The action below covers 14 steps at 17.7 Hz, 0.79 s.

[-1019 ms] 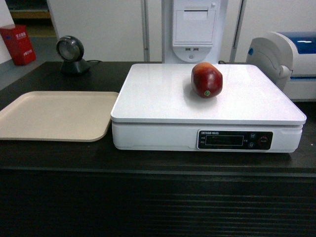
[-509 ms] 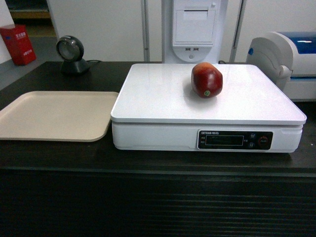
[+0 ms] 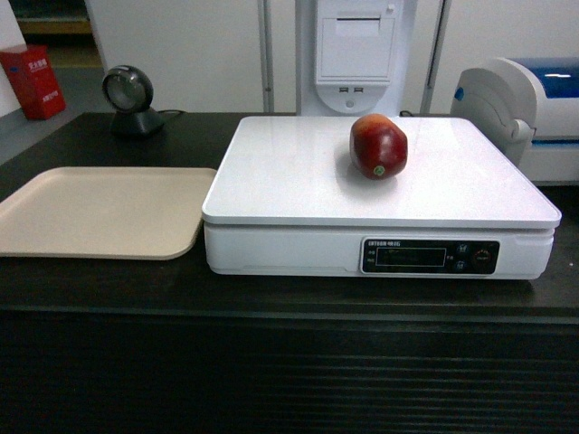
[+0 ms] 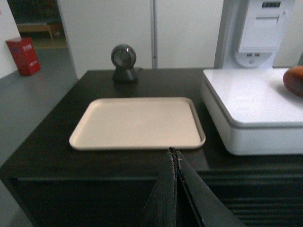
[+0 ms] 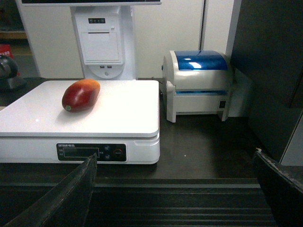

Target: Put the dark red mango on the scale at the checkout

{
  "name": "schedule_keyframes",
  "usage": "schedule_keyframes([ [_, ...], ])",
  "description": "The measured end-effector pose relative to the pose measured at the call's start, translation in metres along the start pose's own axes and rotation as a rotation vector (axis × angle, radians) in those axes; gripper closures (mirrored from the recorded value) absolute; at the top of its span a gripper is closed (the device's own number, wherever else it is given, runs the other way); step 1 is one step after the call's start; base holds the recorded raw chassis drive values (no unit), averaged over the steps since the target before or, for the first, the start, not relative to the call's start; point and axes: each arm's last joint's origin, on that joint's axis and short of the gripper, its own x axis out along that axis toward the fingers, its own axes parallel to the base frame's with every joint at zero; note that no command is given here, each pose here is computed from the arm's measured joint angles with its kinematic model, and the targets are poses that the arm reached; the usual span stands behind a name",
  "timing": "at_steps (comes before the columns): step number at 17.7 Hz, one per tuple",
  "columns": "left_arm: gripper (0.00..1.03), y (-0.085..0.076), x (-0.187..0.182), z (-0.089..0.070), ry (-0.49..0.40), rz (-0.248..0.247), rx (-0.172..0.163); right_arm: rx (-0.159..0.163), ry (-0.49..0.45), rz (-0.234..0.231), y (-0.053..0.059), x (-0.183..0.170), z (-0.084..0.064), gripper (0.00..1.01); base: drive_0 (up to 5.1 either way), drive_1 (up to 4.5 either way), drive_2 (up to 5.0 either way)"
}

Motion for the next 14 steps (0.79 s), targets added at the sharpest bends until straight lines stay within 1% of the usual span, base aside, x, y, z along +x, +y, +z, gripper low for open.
schedule_keyframes([
  [1, 1.01, -0.0001, -0.0018, -0.0010, 0.005, -0.002, 0.000, 0.000, 0.000, 0.000, 0.0000, 0.0000, 0.0000, 0.03, 0.0, 0.00, 0.0],
  [3, 1.01, 0.0000, -0.0043, 0.0035, -0.050, -0.001, 0.000, 0.000, 0.000, 0.000, 0.0000, 0.0000, 0.0000, 0.03, 0.0, 0.00, 0.0],
  [4, 1.01, 0.0001, -0.0046, 0.0053, -0.049, 0.003, -0.001, 0.000, -0.002, 0.001, 0.0000, 0.0000, 0.0001, 0.03, 0.0, 0.00, 0.0],
  [5, 1.01, 0.0001, -0.0041, 0.0017, -0.031, 0.002, -0.001, 0.000, 0.000, 0.001, 0.0000, 0.0000, 0.0000, 0.03, 0.0, 0.00, 0.0],
  [6, 1.01, 0.0000, -0.0041, 0.0019, -0.032, 0.000, -0.001, 0.000, 0.000, 0.000, 0.0000, 0.0000, 0.0000, 0.03, 0.0, 0.00, 0.0],
  [7, 0.96, 0.0000, -0.0041, 0.0023, -0.037, 0.001, -0.001, 0.000, -0.001, 0.001, 0.0000, 0.0000, 0.0001, 0.03, 0.0, 0.00, 0.0],
  [14, 0.20, 0.0000, -0.0041, 0.0023, -0.036, 0.000, -0.001, 0.000, 0.000, 0.000, 0.0000, 0.0000, 0.0000, 0.03, 0.0, 0.00, 0.0],
])
